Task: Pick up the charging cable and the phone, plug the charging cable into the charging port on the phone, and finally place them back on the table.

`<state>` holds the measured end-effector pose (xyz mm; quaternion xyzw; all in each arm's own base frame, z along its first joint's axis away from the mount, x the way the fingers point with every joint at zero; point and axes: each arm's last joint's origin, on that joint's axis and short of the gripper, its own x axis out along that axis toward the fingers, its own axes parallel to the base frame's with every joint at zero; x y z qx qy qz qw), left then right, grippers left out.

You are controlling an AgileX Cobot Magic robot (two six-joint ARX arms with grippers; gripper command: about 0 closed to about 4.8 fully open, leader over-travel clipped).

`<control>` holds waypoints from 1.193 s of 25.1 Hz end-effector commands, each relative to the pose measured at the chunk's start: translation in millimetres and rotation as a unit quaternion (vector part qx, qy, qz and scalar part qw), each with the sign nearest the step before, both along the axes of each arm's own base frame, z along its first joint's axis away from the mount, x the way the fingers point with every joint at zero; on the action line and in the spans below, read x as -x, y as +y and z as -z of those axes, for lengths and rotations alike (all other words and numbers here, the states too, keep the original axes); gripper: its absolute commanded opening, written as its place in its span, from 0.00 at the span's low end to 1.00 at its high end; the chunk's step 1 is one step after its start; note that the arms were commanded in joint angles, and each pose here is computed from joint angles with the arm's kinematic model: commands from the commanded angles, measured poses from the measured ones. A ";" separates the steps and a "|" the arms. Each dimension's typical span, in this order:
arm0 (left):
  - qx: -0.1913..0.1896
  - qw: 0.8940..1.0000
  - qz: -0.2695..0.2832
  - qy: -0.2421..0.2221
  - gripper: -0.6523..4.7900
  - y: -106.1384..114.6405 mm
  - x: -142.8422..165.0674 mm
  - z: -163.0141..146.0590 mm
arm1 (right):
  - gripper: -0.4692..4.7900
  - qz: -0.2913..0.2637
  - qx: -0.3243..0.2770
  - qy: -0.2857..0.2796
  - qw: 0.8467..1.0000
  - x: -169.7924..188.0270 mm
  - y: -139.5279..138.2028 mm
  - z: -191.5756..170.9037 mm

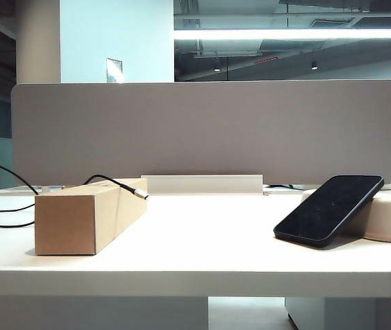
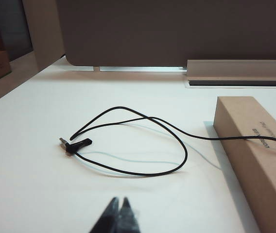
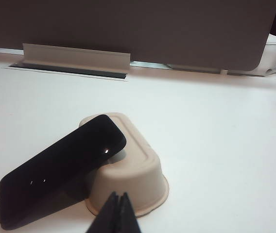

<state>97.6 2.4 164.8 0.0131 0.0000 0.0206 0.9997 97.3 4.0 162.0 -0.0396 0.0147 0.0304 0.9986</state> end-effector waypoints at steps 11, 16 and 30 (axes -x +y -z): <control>0.000 1.000 0.000 -0.006 0.11 -0.1 0.2 -1.9 | 0.09 0.003 0.001 -0.003 1.000 -0.3 -0.2 0.8; 0.000 1.000 0.001 -0.007 0.11 -0.1 0.2 -2.2 | 0.09 0.003 0.000 -0.003 1.000 -0.3 -0.2 0.8; 0.043 0.997 0.043 -0.035 0.11 -2.5 0.6 -8.3 | 0.09 0.000 -0.109 0.004 0.994 -0.3 0.2 0.8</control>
